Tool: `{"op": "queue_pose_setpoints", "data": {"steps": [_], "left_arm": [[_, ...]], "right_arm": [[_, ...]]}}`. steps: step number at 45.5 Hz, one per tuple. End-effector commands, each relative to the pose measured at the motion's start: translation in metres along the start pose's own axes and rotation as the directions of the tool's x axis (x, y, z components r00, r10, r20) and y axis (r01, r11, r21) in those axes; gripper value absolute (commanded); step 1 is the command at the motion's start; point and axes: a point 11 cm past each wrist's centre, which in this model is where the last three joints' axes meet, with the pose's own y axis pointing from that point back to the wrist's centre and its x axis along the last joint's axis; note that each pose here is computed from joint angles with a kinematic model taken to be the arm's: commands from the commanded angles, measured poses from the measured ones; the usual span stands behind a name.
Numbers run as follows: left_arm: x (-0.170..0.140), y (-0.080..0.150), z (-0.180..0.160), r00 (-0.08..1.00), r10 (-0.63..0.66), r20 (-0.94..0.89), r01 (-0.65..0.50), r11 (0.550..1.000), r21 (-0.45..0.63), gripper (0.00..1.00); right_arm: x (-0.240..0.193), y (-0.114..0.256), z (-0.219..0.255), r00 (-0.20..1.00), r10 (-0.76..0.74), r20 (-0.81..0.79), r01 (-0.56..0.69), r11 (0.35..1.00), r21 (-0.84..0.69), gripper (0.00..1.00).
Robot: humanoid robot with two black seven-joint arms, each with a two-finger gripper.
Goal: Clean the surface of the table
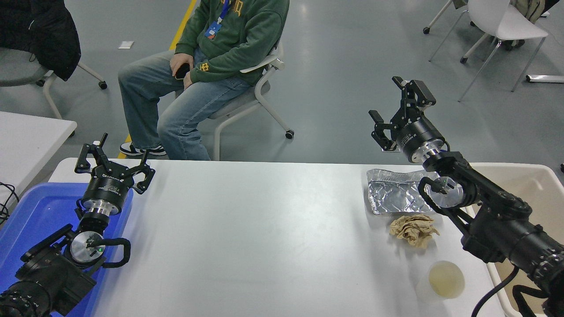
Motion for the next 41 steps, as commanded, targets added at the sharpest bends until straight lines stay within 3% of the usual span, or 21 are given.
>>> {"op": "queue_pose_setpoints", "data": {"steps": [1, 41], "left_arm": [[0.0000, 0.0000, -0.0003, 1.000, 0.000, 0.001, 0.000, 1.000, 0.003, 1.00], [0.0002, 0.0000, 0.0005, 1.000, 0.000, 0.002, 0.000, 1.000, 0.002, 1.00]], "right_arm": [[-0.0001, -0.0005, -0.0009, 1.000, 0.001, 0.002, -0.001, 1.000, 0.002, 0.99], [0.0004, -0.0023, -0.0019, 1.000, -0.001, -0.011, 0.001, 1.000, -0.002, 0.99]]}}
